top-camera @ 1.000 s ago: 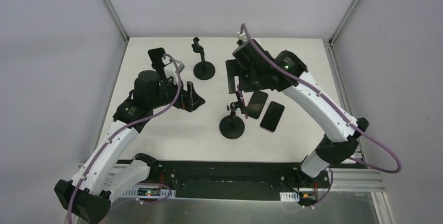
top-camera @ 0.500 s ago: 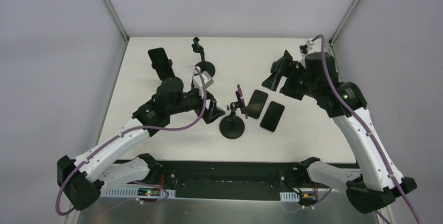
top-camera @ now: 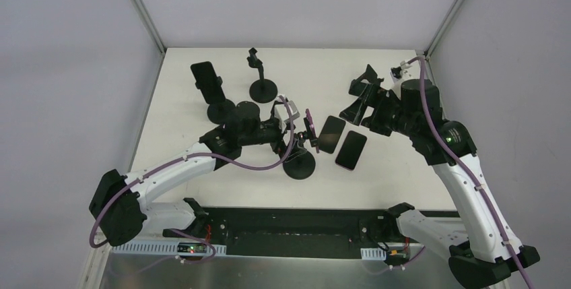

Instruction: Remove the phone from the phone stand

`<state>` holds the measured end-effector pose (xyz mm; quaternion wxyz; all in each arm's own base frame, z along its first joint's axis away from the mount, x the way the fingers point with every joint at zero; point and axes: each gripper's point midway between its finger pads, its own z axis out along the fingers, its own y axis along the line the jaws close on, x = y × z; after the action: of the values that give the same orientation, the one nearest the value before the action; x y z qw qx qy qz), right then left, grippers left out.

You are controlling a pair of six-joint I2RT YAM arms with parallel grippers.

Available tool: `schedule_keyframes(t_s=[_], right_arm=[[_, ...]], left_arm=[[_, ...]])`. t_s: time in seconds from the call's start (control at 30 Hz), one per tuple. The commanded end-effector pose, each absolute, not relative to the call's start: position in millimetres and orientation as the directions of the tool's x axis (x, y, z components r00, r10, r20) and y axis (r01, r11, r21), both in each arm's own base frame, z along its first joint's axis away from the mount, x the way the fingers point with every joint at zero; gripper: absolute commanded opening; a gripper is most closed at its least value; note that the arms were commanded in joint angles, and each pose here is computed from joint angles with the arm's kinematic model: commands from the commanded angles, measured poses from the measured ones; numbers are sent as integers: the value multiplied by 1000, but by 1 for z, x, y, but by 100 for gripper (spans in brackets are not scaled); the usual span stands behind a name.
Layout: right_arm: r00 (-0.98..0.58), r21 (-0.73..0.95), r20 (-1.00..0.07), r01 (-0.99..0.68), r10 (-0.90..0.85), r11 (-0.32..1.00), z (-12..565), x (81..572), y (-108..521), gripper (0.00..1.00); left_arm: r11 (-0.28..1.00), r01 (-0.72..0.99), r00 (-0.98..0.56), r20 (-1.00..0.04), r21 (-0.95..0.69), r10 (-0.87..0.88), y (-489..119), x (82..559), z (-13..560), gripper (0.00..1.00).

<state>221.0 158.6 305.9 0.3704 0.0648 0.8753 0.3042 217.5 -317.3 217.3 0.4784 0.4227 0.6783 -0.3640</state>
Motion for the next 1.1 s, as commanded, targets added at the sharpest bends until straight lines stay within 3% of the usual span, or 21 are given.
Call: schedule_keyframes(t_s=[0.0, 0.8, 1.07], right_arm=[[-697, 598, -631, -159, 339, 786, 318, 224, 163, 84], [-708, 581, -631, -161, 317, 798, 309, 220, 160, 85], [-709, 580, -627, -150, 322, 801, 305, 219, 158, 85]], left_arm=[[336, 941, -101, -981, -39, 167, -337, 226, 248, 91], [301, 950, -137, -973, -77, 185, -358, 236, 240, 66], [275, 959, -123, -974, -67, 190, -358, 233, 240, 44]])
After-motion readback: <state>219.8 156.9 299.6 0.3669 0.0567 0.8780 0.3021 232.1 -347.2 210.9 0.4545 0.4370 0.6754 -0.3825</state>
